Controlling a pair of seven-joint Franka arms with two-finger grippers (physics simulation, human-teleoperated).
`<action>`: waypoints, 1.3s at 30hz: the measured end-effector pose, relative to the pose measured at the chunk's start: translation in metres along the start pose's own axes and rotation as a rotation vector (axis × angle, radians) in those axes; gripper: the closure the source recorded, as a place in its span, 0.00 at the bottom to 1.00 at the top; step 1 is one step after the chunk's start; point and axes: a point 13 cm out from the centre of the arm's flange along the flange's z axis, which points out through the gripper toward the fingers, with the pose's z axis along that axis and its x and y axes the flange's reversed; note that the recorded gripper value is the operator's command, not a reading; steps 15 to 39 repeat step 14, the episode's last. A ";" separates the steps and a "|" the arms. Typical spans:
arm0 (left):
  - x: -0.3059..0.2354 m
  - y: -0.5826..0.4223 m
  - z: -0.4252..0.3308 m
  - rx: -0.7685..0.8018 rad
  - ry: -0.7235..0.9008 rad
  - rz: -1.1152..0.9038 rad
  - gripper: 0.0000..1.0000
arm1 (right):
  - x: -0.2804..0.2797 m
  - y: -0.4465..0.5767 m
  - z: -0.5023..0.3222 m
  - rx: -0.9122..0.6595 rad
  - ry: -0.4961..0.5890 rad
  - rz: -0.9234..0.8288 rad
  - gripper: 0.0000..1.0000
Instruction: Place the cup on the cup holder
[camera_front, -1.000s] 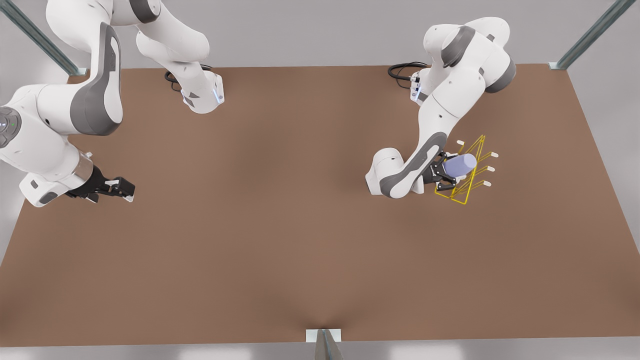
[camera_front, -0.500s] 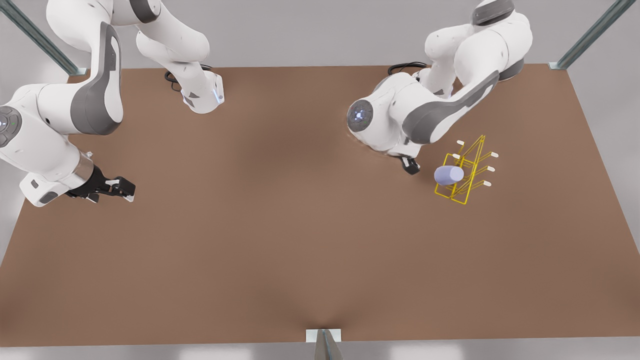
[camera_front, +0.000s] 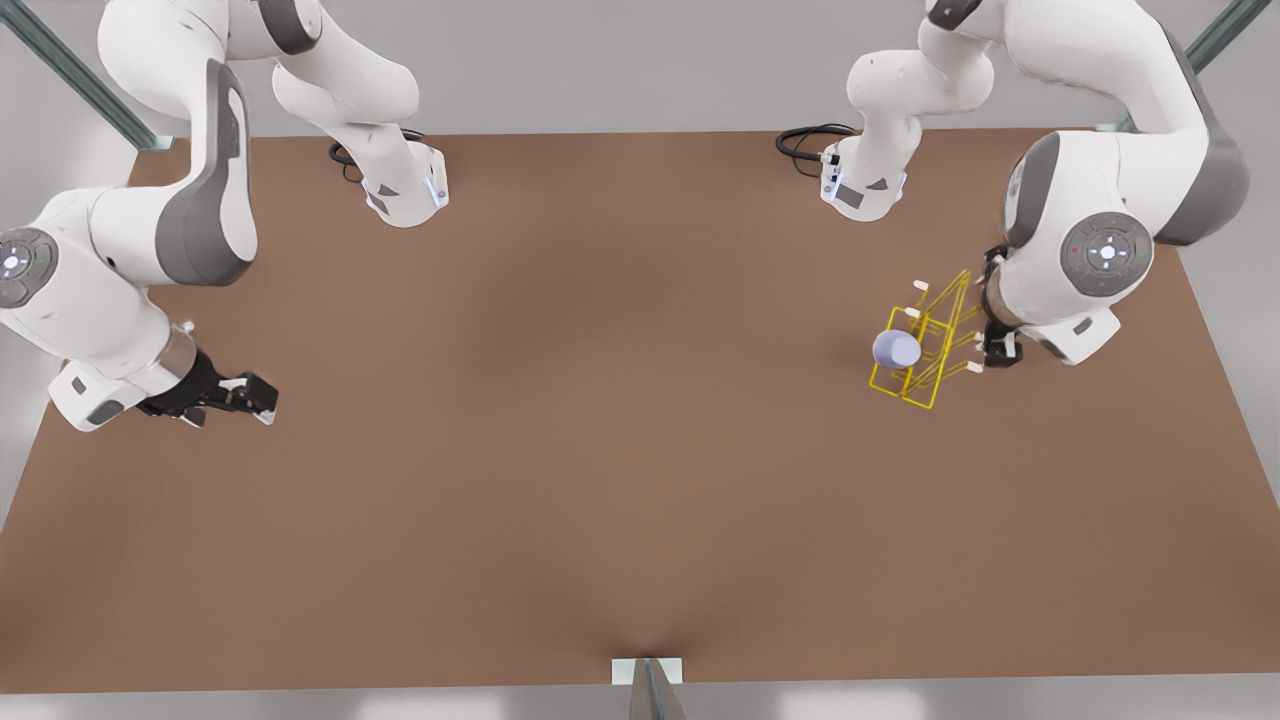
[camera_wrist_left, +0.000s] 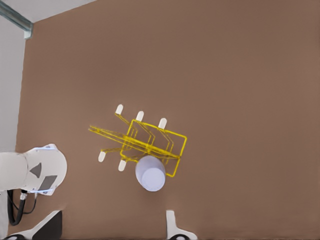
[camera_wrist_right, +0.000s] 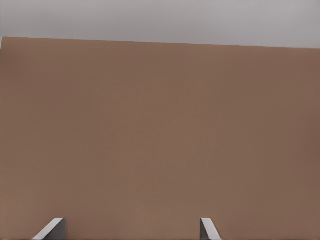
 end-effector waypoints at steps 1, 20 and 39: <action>-0.004 0.001 0.006 0.022 0.039 0.071 0.00 | -0.002 -0.003 0.002 0.001 -0.004 0.004 0.00; 0.038 -0.056 -0.011 0.277 0.048 0.875 0.00 | -0.013 -0.011 0.010 0.003 -0.025 0.012 0.00; 0.038 -0.056 -0.011 0.277 0.048 0.875 0.00 | -0.013 -0.011 0.010 0.003 -0.025 0.012 0.00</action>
